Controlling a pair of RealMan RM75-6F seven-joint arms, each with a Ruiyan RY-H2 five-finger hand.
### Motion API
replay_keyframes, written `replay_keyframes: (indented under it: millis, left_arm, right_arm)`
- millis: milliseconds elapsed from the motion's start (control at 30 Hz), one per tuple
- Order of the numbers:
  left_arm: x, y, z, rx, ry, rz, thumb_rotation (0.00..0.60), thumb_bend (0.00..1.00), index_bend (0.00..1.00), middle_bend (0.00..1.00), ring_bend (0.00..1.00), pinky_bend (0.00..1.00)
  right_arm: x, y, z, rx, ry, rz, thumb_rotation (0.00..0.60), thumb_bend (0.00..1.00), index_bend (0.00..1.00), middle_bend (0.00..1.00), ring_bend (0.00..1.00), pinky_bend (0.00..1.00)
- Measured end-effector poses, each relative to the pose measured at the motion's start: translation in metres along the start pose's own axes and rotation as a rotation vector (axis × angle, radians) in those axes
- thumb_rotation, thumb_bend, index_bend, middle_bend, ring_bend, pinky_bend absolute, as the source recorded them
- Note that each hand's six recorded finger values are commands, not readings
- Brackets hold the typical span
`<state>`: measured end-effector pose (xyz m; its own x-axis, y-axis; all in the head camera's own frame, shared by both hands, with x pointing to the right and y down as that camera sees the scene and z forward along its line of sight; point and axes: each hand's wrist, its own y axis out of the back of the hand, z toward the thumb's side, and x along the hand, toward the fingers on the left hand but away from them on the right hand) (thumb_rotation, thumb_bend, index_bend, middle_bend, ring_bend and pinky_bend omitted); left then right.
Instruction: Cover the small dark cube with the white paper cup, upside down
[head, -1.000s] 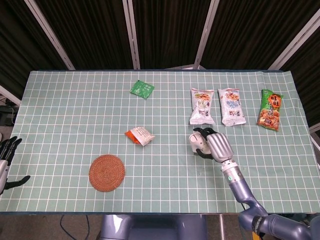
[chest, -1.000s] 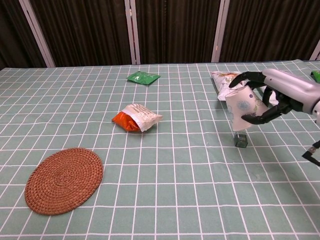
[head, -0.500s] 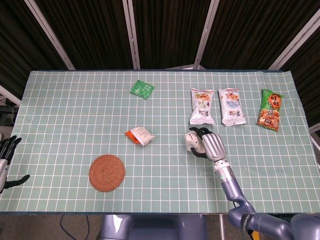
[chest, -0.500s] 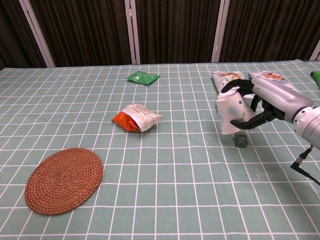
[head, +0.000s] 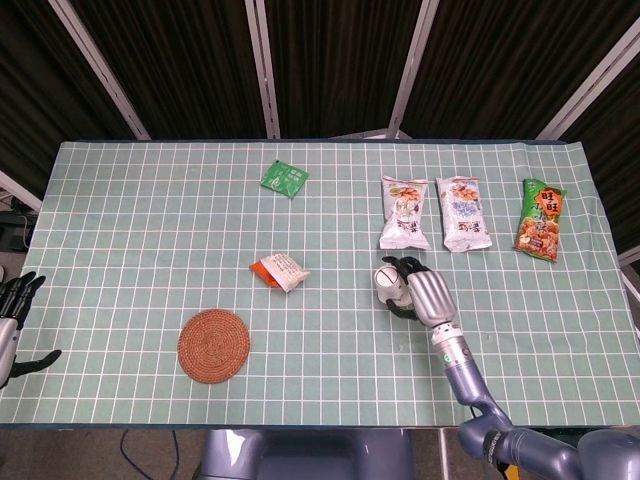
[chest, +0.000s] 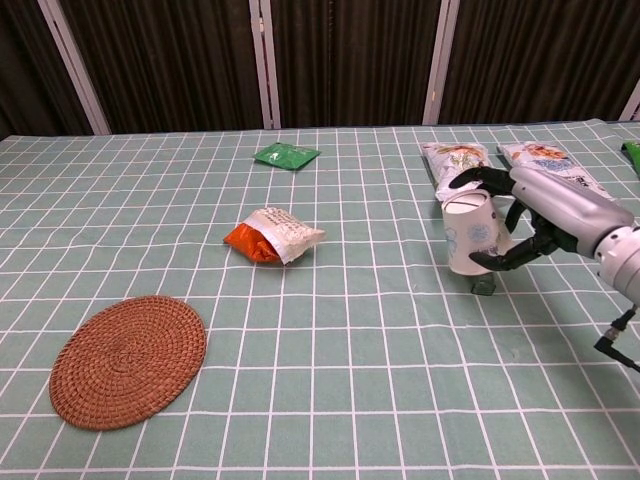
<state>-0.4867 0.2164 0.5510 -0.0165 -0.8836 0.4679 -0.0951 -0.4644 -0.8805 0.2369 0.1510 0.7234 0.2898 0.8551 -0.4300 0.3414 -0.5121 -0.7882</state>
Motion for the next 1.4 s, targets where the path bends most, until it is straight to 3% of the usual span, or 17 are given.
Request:
replay_keyframes:
  millis: [400,567,767,933,1067,1267,1400]
  left_arm:
    - [-0.001,0.002,0.0,-0.006,-0.003,0.004,0.6,0.0,0.0,0.0,0.0,0.0]
    - [-0.002,0.003,0.001,-0.007,-0.005,0.007,0.6,0.0,0.0,0.0,0.0,0.0]
    - [-0.003,0.004,0.001,-0.011,-0.009,0.01,0.6,0.0,0.0,0.0,0.0,0.0]
    - [-0.004,0.007,0.001,-0.014,-0.011,0.018,0.6,0.0,0.0,0.0,0.0,0.0]
    - [-0.006,0.01,0.001,-0.012,-0.014,0.039,0.6,0.0,0.0,0.0,0.0,0.0]
    - [-0.007,0.016,0.001,0.001,-0.019,0.086,0.6,0.0,0.0,0.0,0.0,0.0]
    - [-0.009,0.019,0.0,0.001,-0.021,0.112,0.6,0.0,0.0,0.0,0.0,0.0]
  right_arm:
    - [0.016,-0.002,-0.001,0.006,0.008,0.029,0.6,0.18,0.11,0.22,0.14,0.36]
    - [0.023,0.001,-0.002,0.025,0.02,0.026,0.6,0.17,0.09,0.15,0.07,0.22]
    - [0.026,0.016,0.001,-0.008,0.031,-0.02,0.6,0.15,0.08,0.14,0.06,0.17]
    - [0.035,0.045,0.002,-0.018,0.056,-0.078,0.6,0.04,0.06,0.1,0.01,0.07]
    - [0.048,0.077,-0.005,0.027,0.073,-0.124,0.6,0.0,0.01,0.01,0.0,0.0]
    - [0.081,0.132,-0.029,0.216,0.062,-0.162,0.6,0.0,0.0,0.0,0.0,0.0]
    - [0.114,0.163,-0.047,0.372,-0.002,-0.155,0.6,0.0,0.0,0.0,0.0,0.0]
